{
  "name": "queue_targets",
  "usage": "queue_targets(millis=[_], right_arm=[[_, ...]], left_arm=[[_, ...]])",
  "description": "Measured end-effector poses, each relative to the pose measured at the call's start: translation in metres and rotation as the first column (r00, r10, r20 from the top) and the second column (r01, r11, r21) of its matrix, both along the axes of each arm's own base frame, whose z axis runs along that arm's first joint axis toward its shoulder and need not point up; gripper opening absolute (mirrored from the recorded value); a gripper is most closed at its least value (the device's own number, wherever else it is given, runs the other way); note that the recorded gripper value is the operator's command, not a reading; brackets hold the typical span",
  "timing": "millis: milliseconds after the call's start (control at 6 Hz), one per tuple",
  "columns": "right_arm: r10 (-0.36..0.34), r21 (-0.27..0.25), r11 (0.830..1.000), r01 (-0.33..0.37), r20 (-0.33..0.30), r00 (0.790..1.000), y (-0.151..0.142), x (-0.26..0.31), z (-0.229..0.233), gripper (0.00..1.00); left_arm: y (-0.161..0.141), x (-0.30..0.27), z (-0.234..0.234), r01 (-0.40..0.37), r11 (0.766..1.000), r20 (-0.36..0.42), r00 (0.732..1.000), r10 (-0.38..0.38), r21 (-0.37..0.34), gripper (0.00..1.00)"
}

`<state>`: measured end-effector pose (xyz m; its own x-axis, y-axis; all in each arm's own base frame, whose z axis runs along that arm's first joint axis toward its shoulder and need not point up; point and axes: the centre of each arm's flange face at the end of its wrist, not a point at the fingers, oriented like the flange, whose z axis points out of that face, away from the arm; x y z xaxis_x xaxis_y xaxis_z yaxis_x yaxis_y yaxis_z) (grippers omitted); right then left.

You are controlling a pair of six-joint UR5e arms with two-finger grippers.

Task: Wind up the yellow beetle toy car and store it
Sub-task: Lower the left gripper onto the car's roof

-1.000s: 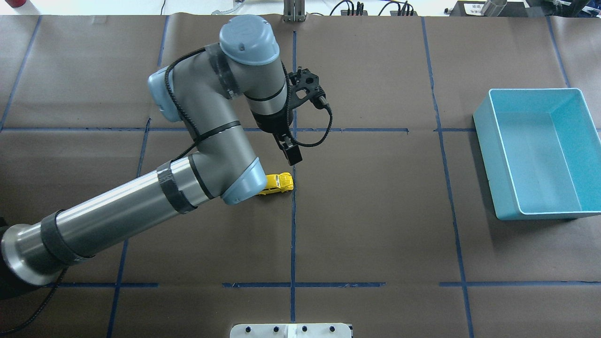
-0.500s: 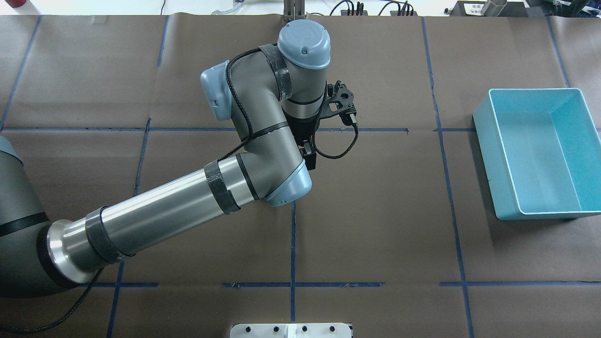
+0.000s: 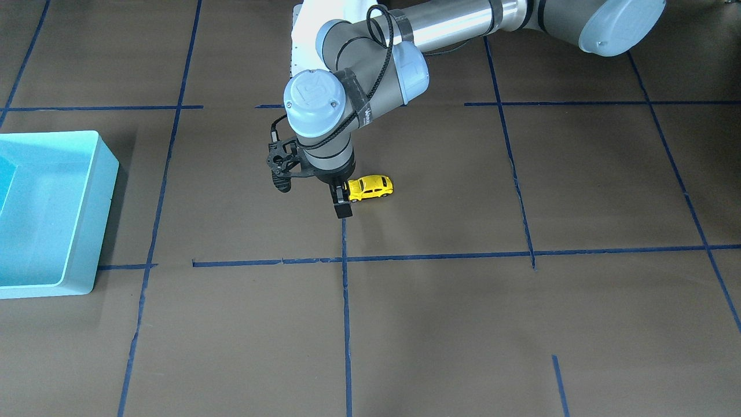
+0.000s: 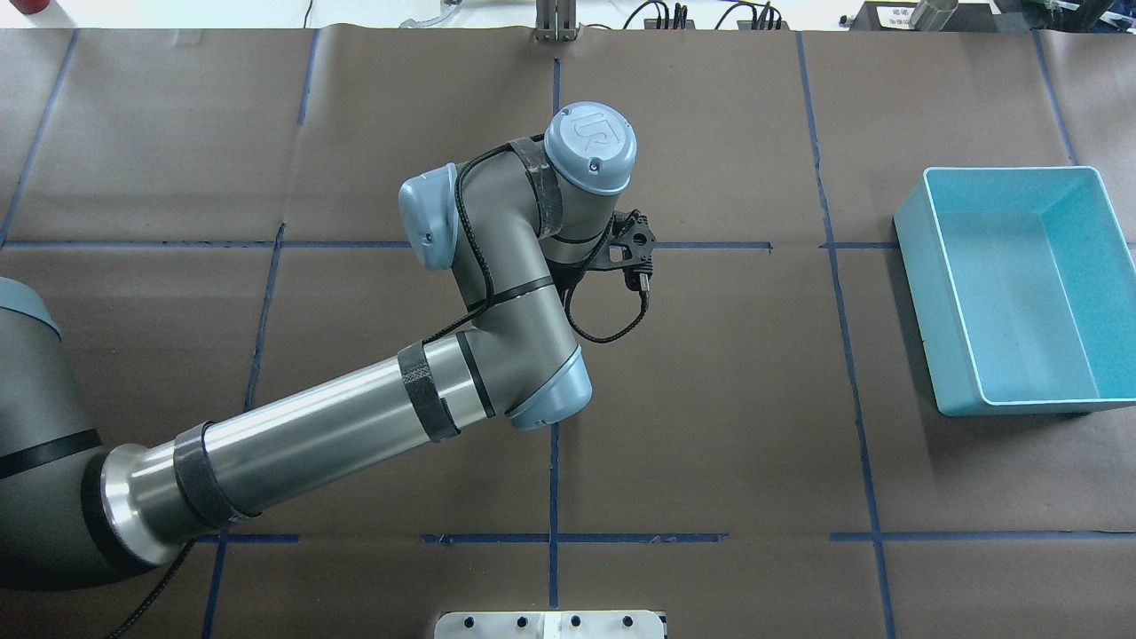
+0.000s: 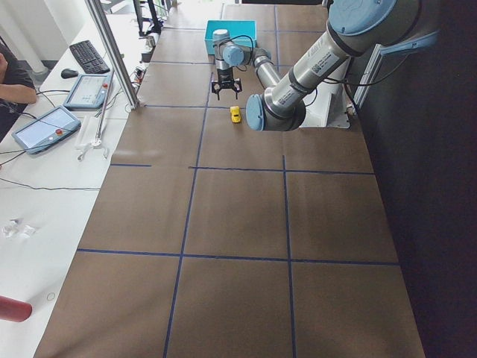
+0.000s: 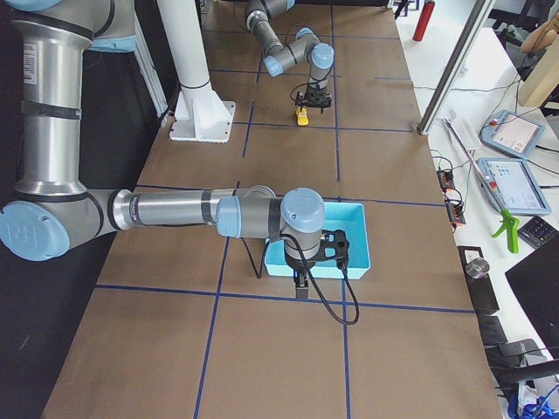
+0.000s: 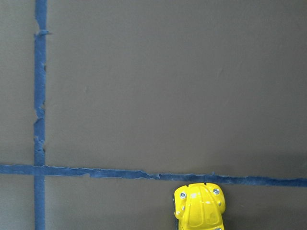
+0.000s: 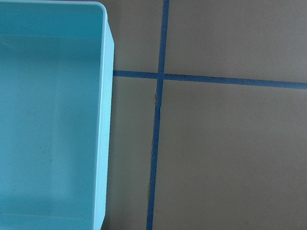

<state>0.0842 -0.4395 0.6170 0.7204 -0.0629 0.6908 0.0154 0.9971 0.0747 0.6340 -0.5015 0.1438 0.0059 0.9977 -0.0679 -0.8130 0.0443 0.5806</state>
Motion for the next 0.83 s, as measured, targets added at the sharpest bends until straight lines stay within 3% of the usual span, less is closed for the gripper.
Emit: queue_targets(millis=[833], right_arm=[[0.0, 0.001, 1.0, 0.0, 0.004, 1.0, 0.001, 0.0, 0.0, 1.0]], left_arm=[[0.013, 0.013, 0.022, 0.121, 0.988, 0.003, 0.993, -0.121, -0.092, 1.0]])
